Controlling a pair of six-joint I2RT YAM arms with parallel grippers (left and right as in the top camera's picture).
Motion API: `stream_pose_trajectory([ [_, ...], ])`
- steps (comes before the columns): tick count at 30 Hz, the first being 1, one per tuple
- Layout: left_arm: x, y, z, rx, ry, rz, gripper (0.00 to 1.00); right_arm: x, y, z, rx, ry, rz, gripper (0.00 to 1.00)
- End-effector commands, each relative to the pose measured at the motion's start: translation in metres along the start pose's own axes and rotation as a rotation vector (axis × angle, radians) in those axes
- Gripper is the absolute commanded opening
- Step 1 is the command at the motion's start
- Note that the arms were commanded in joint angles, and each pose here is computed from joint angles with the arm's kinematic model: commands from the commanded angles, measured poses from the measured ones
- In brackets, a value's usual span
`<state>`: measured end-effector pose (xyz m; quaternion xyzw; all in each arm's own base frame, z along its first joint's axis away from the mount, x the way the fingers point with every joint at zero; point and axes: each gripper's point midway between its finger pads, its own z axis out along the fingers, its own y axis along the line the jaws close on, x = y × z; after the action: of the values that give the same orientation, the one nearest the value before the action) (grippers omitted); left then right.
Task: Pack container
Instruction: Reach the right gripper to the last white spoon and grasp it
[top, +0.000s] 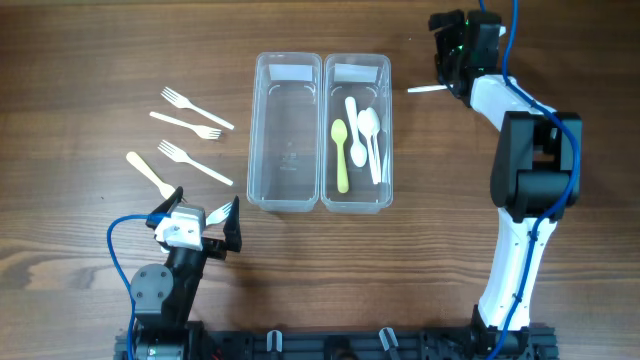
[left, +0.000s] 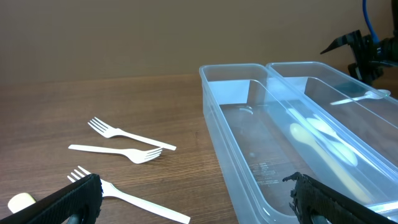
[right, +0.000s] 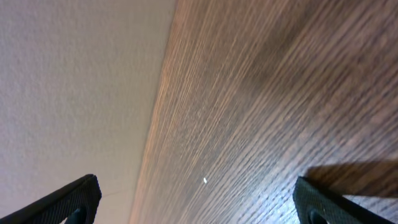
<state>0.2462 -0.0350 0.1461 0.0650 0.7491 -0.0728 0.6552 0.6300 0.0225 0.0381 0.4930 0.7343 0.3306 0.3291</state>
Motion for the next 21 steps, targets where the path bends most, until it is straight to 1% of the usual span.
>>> stream_pose_trajectory([
  [1, 0.003, -0.001, 0.000, 0.003, 0.005, 0.015, 1.00, 0.010, -0.015, -0.006, 0.081, 0.036, 0.105, 1.00],
  [3, 0.003, -0.001, 0.000, 0.003, 0.005, 0.015, 1.00, 0.002, -0.020, -0.018, 0.149, -0.015, 0.118, 1.00],
  [7, 0.003, -0.001, 0.000, 0.003, 0.005, 0.015, 1.00, -0.007, -0.029, -0.039, 0.249, -0.060, 0.113, 1.00],
  [12, 0.003, -0.001, 0.000, 0.003, 0.005, 0.015, 1.00, 0.002, -0.057, -0.053, 0.383, -0.006, 0.016, 1.00],
  [16, 0.003, -0.001, 0.000, 0.003, 0.005, 0.015, 1.00, 0.009, -0.066, -0.063, 0.436, 0.040, -0.042, 1.00],
  [21, 0.003, -0.001, 0.000, 0.003, 0.005, 0.015, 1.00, 0.005, -0.040, -0.084, 0.403, 0.052, -0.164, 1.00],
])
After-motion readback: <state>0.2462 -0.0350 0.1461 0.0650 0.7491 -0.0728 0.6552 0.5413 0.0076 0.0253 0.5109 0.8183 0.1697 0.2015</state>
